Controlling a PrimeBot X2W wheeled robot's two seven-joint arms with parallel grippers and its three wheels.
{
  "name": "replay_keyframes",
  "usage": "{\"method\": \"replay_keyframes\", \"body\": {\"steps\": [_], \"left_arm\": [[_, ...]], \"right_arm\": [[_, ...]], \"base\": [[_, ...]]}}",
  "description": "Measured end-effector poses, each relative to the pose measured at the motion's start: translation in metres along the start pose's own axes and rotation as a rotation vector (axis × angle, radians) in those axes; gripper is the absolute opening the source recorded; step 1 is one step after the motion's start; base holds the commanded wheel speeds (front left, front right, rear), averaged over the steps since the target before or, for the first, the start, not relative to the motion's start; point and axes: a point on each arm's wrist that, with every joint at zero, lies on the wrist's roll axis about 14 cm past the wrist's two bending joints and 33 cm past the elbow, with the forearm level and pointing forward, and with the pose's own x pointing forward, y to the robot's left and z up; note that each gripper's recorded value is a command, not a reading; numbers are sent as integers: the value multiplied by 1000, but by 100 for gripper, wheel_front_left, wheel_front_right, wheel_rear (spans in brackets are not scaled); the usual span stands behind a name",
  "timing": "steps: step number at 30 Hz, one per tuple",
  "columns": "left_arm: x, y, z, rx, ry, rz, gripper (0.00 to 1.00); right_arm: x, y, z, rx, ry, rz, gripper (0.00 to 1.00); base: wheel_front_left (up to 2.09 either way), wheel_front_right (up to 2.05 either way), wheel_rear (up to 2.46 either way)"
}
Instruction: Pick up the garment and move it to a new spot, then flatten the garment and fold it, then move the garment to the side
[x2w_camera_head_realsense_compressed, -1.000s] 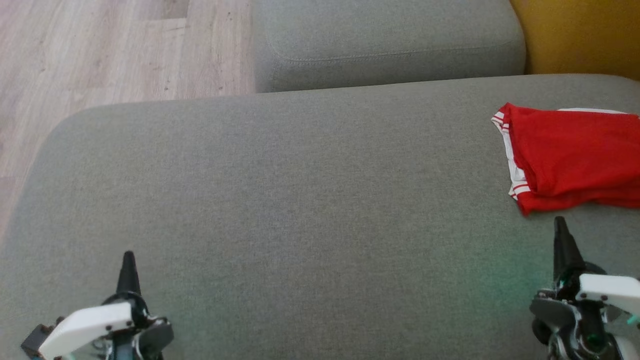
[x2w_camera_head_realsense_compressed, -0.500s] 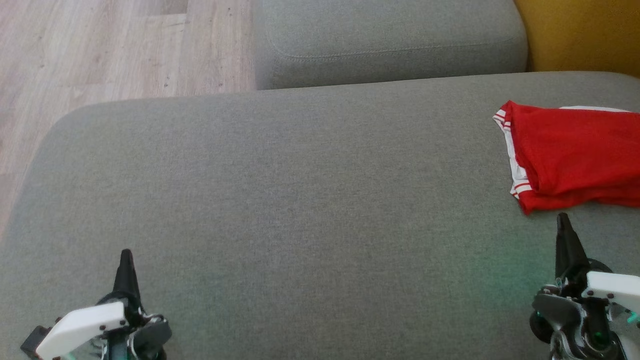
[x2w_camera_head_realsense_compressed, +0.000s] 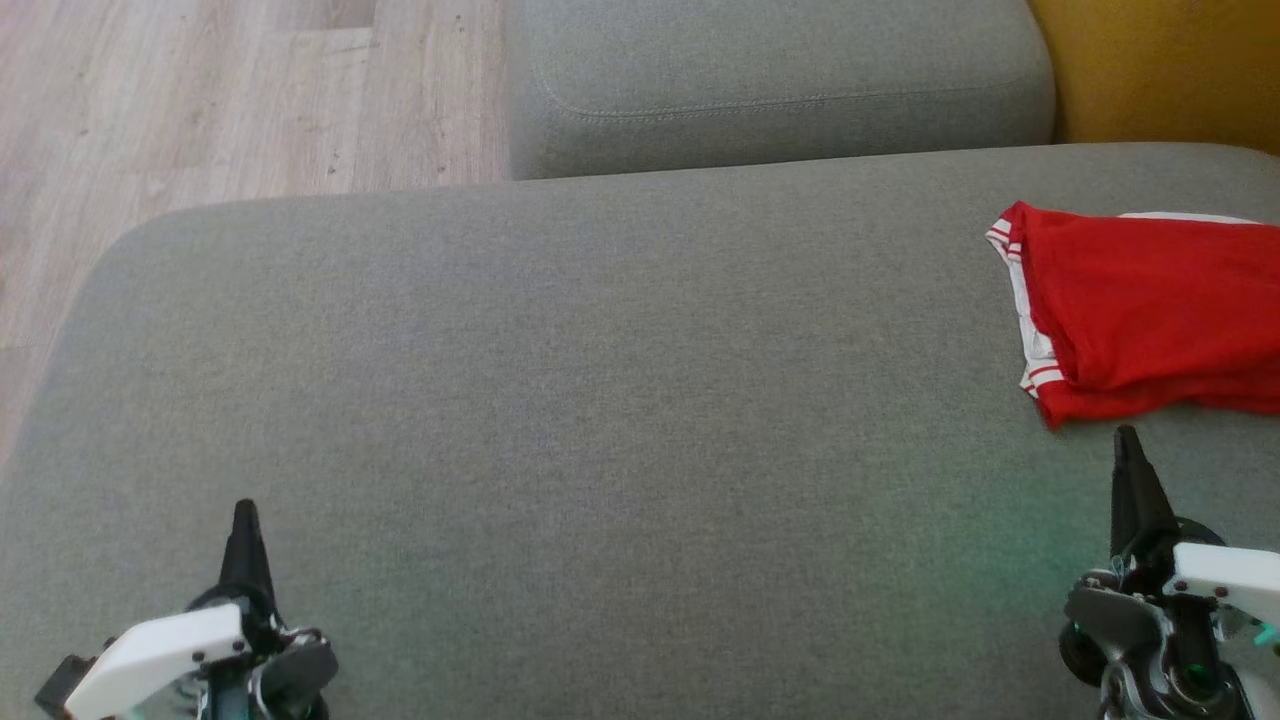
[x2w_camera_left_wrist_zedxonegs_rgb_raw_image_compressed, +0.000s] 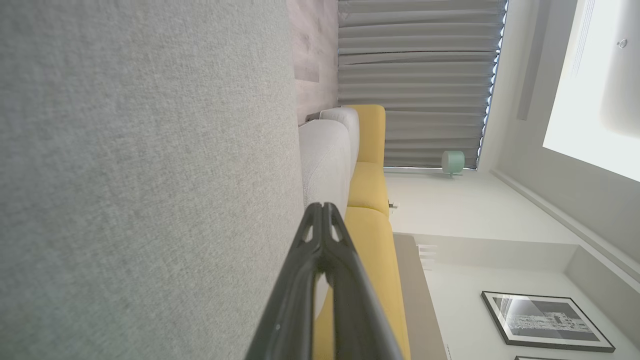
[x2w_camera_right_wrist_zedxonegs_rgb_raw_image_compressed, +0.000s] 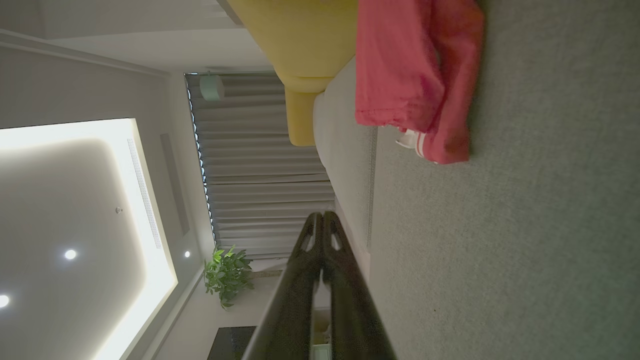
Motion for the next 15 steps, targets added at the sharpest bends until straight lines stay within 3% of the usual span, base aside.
{"method": "replay_keyframes", "body": {"steps": [15], "left_arm": [[0,0,1,-2,-2,-1,0]], "right_arm": [[0,0,0,0,0,0,0]], "base": [[0,0,0]]}}
